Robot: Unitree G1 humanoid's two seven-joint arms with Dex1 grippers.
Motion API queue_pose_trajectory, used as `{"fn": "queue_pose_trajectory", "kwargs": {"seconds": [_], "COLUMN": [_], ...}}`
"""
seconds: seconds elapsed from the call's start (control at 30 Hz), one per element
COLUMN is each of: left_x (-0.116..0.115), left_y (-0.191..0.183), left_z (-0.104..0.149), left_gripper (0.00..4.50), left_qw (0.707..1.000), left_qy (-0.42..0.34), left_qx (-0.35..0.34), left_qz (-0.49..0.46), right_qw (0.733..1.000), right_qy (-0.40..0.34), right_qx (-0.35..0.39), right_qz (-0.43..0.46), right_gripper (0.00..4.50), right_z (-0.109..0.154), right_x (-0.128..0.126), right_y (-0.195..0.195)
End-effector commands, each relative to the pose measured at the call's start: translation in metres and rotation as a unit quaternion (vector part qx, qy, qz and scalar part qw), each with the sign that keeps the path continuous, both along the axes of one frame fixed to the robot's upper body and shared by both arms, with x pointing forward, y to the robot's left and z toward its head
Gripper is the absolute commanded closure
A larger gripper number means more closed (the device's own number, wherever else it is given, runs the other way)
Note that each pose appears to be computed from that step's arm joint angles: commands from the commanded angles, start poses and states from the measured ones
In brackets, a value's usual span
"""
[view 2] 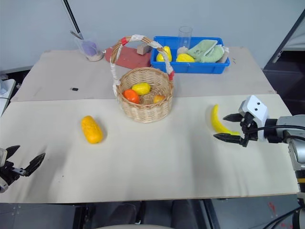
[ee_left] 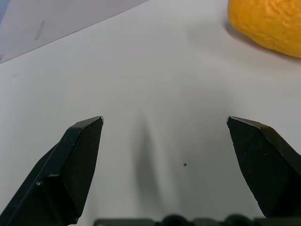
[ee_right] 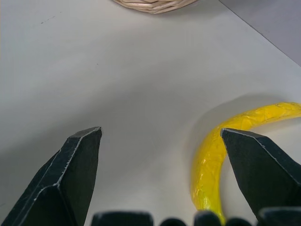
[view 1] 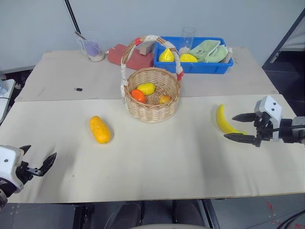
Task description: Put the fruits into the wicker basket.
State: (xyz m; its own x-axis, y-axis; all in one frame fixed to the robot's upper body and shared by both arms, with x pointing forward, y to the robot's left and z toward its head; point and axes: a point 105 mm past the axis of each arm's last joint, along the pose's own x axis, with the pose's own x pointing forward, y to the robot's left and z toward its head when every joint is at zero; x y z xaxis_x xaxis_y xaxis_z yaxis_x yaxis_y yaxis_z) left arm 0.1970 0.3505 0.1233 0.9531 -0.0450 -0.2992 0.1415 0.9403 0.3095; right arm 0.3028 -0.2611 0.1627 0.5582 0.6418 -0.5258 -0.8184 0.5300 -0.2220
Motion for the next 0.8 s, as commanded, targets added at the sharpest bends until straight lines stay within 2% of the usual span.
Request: {"fn": "queue_pose_trajectory", "kwargs": {"seconds": [0.03,0.13,0.47,0.63,0.8], "left_x": [-0.002,-0.003,0.002,0.01,0.028], "left_y": [0.002,0.006,0.003,-0.012,-0.048], "left_z": [0.013,0.01,0.026,0.036,0.037], "left_gripper": [0.0,0.0,0.0,0.0,0.0], "left_qw": [1.0,1.0,0.999,0.995,0.983], "left_qy": [-0.015,0.006,-0.043,-0.072,-0.091], "left_qx": [0.01,0.016,0.009,-0.057,-0.154], "left_qz": [0.003,0.009,-0.022,-0.034,-0.044], "right_qw": [1.0,1.0,1.0,0.999,0.997], "right_qy": [-0.027,-0.025,-0.03,-0.041,-0.056], "right_qx": [-0.009,-0.009,-0.008,-0.001,0.026], "right_qz": [0.002,0.001,0.003,0.008,0.051], "right_gripper": [0.04,0.04,0.04,0.04,0.04], "right_z": [0.013,0.012,0.013,0.017,0.03], "right_x": [0.001,0.001,0.003,0.006,0.002], "right_y": [-0.003,-0.004,-0.003,0.001,0.025]}}
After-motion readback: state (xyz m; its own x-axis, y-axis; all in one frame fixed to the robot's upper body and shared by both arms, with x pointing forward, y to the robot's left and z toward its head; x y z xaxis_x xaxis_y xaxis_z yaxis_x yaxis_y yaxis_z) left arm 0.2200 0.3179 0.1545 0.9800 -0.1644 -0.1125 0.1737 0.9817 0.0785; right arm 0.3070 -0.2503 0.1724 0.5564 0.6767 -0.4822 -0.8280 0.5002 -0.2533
